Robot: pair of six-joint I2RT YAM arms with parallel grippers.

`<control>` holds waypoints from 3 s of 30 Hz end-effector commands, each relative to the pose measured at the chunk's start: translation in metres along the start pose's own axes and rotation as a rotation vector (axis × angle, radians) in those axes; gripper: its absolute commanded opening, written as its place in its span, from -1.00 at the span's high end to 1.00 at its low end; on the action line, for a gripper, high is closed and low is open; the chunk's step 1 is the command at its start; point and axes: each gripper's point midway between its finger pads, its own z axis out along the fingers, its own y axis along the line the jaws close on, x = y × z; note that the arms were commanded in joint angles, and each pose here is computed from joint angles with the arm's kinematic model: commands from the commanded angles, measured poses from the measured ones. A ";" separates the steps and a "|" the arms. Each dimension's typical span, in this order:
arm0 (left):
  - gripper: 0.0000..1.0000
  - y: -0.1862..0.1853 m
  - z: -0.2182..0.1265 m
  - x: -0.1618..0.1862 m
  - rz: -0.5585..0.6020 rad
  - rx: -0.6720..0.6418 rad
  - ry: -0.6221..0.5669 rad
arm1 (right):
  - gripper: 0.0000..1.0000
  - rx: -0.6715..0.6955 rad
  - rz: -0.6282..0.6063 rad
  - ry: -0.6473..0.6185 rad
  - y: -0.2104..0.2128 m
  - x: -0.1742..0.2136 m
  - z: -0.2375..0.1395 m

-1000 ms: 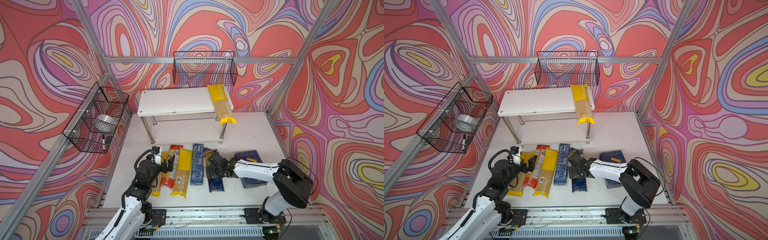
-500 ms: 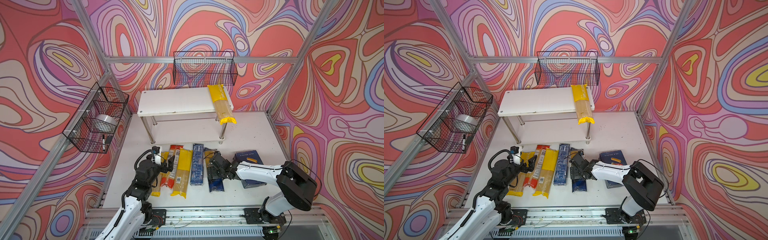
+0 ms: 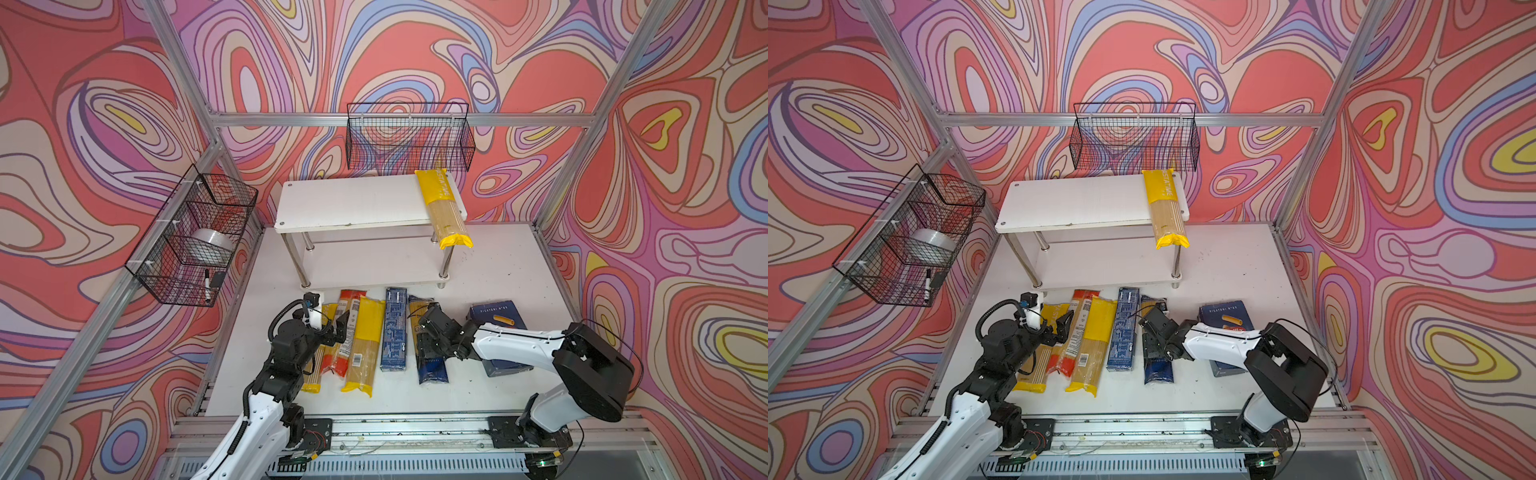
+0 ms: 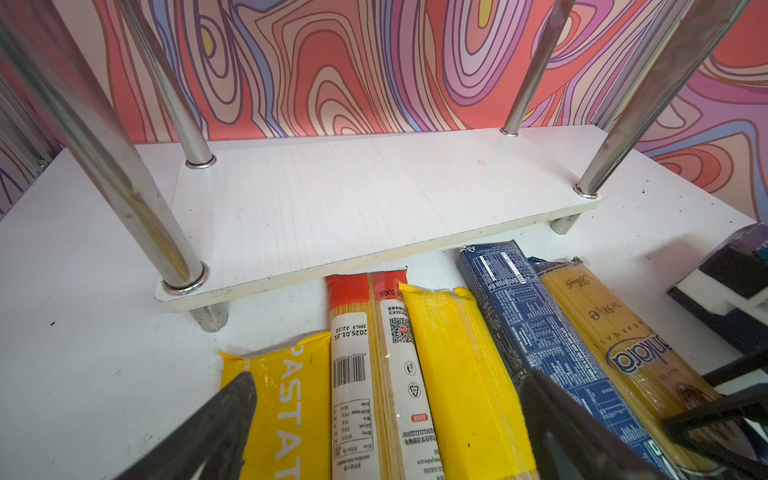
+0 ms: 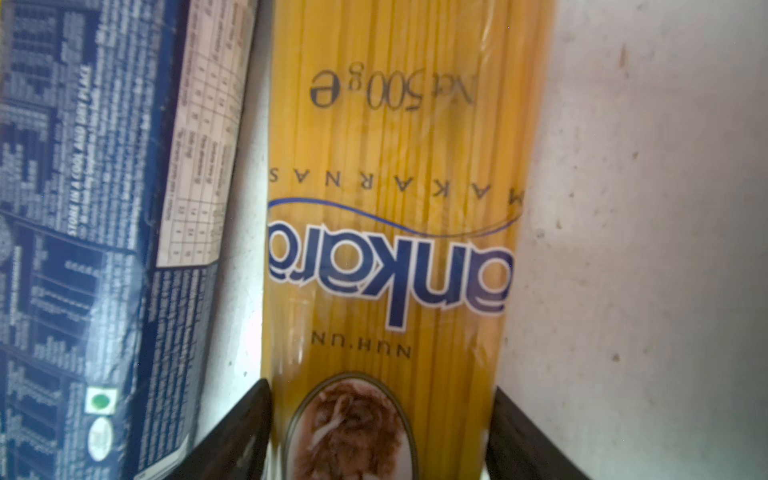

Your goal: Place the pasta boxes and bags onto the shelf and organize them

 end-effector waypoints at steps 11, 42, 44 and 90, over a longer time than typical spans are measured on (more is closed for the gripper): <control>-1.00 0.000 0.000 -0.002 -0.004 0.001 -0.017 | -0.06 0.037 0.006 0.030 -0.009 0.006 -0.002; -1.00 0.000 0.000 -0.002 -0.004 0.001 -0.017 | 1.00 -0.094 0.088 -0.141 0.001 -0.021 -0.068; -1.00 0.000 0.000 -0.002 -0.004 0.000 -0.016 | 1.00 -0.108 0.086 -0.152 0.004 -0.024 -0.074; -1.00 0.000 0.002 -0.002 -0.004 0.000 -0.011 | 1.00 -0.374 -0.203 -0.384 0.120 -0.094 -0.266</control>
